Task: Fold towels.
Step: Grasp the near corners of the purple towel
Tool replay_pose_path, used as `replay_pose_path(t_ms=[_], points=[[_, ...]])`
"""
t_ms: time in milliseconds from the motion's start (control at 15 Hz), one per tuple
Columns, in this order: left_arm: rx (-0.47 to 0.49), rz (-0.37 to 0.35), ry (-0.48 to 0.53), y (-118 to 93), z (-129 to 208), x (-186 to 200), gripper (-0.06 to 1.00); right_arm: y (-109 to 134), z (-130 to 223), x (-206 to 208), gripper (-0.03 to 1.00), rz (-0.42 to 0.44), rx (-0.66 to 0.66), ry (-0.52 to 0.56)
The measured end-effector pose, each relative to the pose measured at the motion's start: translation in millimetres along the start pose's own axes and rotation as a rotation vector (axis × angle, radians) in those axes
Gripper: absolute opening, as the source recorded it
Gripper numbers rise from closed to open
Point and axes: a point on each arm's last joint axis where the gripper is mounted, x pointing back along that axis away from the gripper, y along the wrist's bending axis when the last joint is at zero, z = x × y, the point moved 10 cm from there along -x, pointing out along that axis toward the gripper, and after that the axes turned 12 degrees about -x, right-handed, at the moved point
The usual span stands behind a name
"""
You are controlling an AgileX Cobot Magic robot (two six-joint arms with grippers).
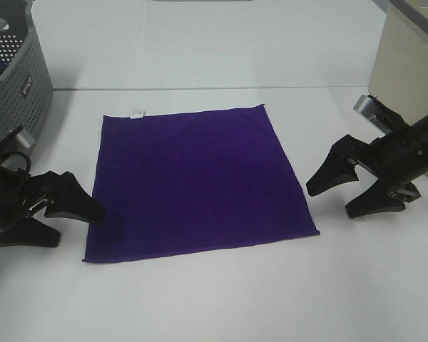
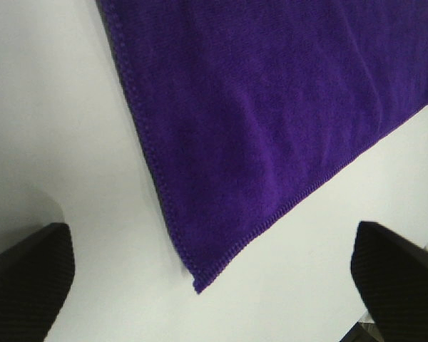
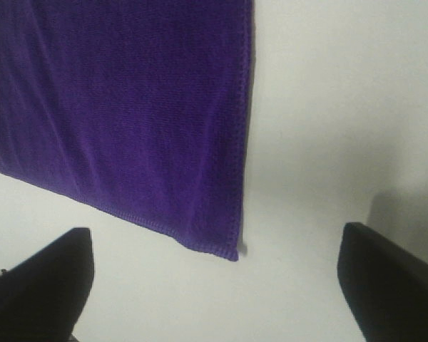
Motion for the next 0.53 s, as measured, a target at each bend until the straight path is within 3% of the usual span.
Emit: replay_pose_path(t_ms=[267,533], points=[[0.003,0.000,0.000,0.0,0.0,0.0,0.99,-6.7,1.6,-11.6,0.88,0.013,-0.024,0.022],[0.028,-0.008,0.002,1.6,0.4,-0.2,0.95,8.9,15.6,-31.1,0.86,0.077,0.027,0.081]])
